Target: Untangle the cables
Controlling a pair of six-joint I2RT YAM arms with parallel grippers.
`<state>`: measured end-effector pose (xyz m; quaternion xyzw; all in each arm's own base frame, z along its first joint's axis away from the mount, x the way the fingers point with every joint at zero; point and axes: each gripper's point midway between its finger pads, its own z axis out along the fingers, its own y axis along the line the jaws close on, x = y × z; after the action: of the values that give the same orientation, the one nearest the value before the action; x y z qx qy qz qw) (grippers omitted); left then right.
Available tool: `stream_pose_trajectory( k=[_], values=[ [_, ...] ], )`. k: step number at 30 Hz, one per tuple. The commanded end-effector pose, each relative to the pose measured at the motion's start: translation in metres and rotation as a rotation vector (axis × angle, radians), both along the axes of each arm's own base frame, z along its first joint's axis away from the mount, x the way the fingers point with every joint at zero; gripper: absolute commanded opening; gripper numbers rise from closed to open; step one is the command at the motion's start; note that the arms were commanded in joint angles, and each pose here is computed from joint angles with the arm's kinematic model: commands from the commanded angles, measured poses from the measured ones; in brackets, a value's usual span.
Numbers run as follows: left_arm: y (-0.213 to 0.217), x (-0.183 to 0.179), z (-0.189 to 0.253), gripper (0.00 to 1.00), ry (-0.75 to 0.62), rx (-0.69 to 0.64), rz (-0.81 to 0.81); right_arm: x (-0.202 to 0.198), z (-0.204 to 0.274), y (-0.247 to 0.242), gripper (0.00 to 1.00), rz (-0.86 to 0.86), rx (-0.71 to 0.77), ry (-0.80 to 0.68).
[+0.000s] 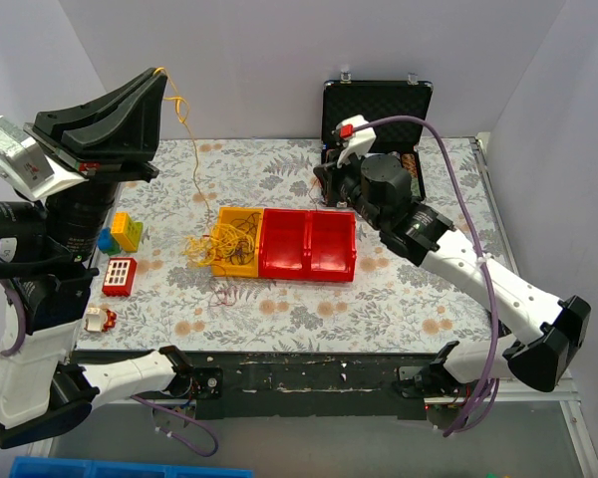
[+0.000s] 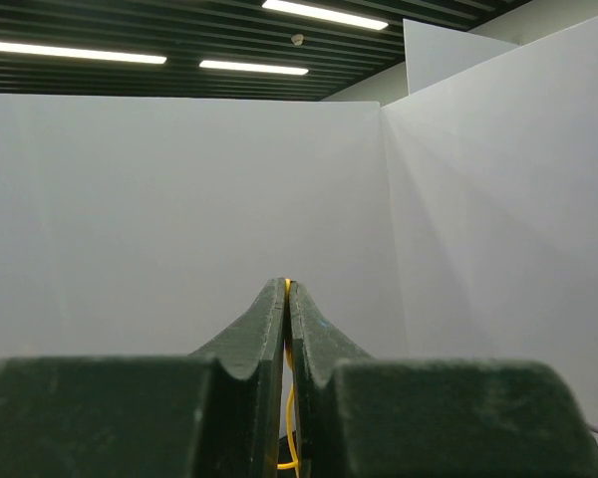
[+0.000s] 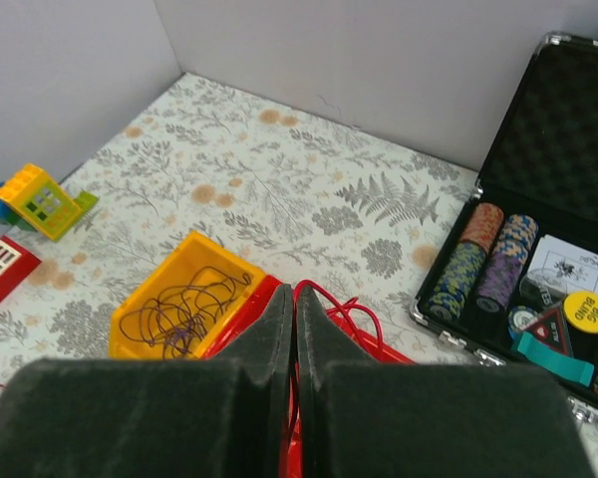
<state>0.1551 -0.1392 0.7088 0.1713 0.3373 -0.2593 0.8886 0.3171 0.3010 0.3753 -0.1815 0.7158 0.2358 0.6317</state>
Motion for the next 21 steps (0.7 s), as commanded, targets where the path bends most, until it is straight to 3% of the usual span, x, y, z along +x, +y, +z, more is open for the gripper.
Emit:
stream_pose_trajectory(
  k=[1, 12, 21],
  values=[
    [0.004, -0.006, 0.002, 0.02, -0.012, 0.004, -0.005, 0.008, -0.011, -0.010, 0.01, -0.053, -0.016, -0.003],
    [0.005, -0.009, 0.003, 0.02, -0.019, 0.006, -0.007, 0.023, -0.061, -0.024, 0.01, -0.117, -0.084, 0.075],
    [0.005, -0.011, 0.004, 0.01, -0.020, 0.005, -0.018, 0.025, -0.159, -0.024, 0.01, -0.137, -0.139, 0.282]
  ],
)
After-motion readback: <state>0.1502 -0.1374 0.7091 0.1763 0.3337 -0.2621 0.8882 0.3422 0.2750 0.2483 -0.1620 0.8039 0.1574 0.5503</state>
